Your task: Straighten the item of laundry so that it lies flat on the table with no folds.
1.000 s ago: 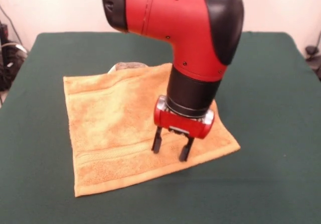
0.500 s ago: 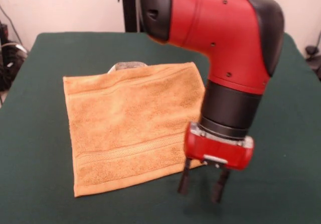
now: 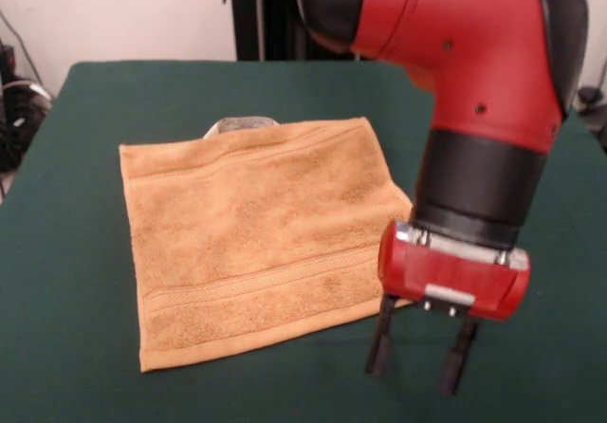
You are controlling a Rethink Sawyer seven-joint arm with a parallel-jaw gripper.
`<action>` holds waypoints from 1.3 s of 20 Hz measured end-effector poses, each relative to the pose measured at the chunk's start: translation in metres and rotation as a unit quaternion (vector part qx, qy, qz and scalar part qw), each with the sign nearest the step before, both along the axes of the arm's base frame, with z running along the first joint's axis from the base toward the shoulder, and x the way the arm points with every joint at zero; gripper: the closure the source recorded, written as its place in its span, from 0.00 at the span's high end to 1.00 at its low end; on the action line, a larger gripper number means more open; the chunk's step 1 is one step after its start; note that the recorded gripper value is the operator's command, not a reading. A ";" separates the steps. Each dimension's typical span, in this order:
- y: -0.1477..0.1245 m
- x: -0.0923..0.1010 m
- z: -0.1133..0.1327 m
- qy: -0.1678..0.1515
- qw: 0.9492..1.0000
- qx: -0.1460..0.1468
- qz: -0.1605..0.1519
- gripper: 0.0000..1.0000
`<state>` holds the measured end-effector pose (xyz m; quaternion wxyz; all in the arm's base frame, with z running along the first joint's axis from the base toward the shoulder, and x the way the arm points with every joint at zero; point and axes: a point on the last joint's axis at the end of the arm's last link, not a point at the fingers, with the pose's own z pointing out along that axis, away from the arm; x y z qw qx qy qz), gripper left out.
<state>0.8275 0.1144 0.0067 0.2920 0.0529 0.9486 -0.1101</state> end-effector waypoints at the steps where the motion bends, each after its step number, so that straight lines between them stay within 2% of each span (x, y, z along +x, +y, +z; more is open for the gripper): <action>1: -0.002 -0.001 0.012 0.003 1.000 0.001 -0.005 1.00; 4: -0.006 -0.004 0.040 0.010 1.000 0.005 -0.019 1.00; 5: -0.010 -0.007 0.061 0.020 0.999 0.010 -0.032 1.00; 7: -0.012 -0.011 0.079 0.032 0.998 0.015 -0.044 1.00; 9: -0.017 -0.020 0.108 0.065 0.995 0.031 -0.071 1.00; 11: -0.020 -0.026 0.120 0.088 0.991 0.041 -0.087 1.00; 12: -0.022 -0.035 0.132 0.119 0.986 0.054 -0.106 1.00; 13: -0.023 -0.039 0.136 0.134 0.983 0.059 -0.113 1.00; 14: -0.023 -0.041 0.137 0.141 0.981 0.061 -0.116 1.00; 16: -0.022 -0.052 0.141 0.178 0.973 0.070 -0.130 1.00; 17: -0.022 -0.055 0.141 0.188 0.971 0.071 -0.132 1.00; 20: -0.021 -0.069 0.132 0.231 0.960 0.073 -0.143 1.00; 25: -0.024 -0.084 0.112 0.253 0.953 0.071 -0.149 1.00; 26: -0.026 -0.092 0.101 0.263 0.950 0.069 -0.153 1.00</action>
